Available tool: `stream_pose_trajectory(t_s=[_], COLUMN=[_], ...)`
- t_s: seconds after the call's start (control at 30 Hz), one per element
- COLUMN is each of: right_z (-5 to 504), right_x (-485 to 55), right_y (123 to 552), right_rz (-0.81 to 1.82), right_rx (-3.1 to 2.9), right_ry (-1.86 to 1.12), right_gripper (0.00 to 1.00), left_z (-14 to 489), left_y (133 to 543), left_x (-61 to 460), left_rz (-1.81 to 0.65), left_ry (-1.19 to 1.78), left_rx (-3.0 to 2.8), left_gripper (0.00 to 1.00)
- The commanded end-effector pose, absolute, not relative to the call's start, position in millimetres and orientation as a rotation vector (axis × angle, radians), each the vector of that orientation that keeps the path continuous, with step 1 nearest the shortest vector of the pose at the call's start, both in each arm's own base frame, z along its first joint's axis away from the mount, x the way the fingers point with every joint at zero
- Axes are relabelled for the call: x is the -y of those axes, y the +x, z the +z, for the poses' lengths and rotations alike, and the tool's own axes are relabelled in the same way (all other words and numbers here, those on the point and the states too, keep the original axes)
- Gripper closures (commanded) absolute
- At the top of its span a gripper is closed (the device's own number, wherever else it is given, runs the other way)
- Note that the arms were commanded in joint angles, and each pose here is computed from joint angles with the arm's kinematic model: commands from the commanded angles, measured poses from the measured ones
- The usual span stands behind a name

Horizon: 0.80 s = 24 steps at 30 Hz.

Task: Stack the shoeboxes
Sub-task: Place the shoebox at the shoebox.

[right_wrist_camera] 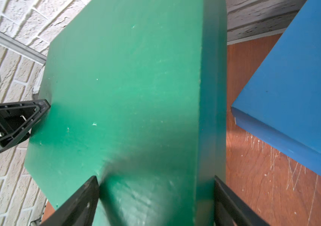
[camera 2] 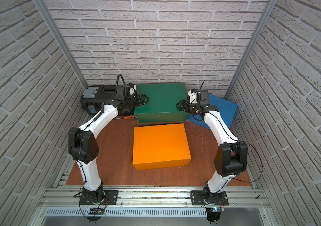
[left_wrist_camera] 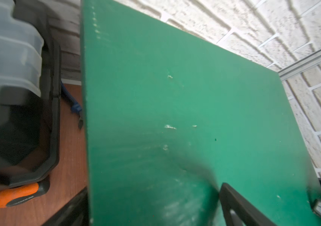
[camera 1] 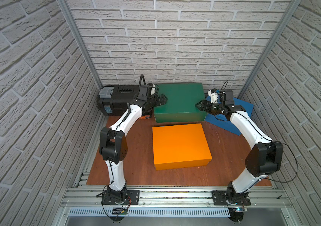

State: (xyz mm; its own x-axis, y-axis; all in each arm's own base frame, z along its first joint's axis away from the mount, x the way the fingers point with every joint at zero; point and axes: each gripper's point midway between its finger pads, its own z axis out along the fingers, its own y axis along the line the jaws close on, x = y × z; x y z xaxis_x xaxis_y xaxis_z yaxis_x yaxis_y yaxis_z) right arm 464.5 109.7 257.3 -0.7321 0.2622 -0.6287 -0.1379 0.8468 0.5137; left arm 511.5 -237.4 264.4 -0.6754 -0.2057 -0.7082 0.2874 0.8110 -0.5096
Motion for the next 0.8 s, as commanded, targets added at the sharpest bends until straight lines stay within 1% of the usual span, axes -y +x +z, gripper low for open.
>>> stream_pose_trajectory(t_s=[0.0, 0.17, 0.33, 0.57, 0.77], right_z=[314.2, 320.0, 317.6, 296.1, 272.2], right_x=[-196.4, -196.2, -195.5, -189.8, -183.0], right_y=[416.2, 387.1, 358.8, 315.6, 277.5], right_rz=[0.992, 0.979, 0.989, 0.999, 1.004], right_rx=[-2.161, -2.194, -2.227, -2.301, -2.387], right_ry=[-0.265, -0.263, -0.24, -0.164, -0.114], right_gripper=[0.14, 0.14, 0.14, 0.14, 0.14], left_z=[304.4, 316.3, 314.2, 305.5, 287.7], left_y=[449.2, 420.9, 388.5, 329.3, 282.5], left_x=[307.4, 296.4, 289.2, 283.7, 280.1], left_rz=[-0.979, -0.975, -1.008, -1.006, -1.045], left_ry=[0.356, 0.374, 0.365, 0.391, 0.37], left_rx=[-2.096, -2.103, -2.134, -2.183, -2.245], left_gripper=[0.02, 0.02, 0.02, 0.02, 0.02])
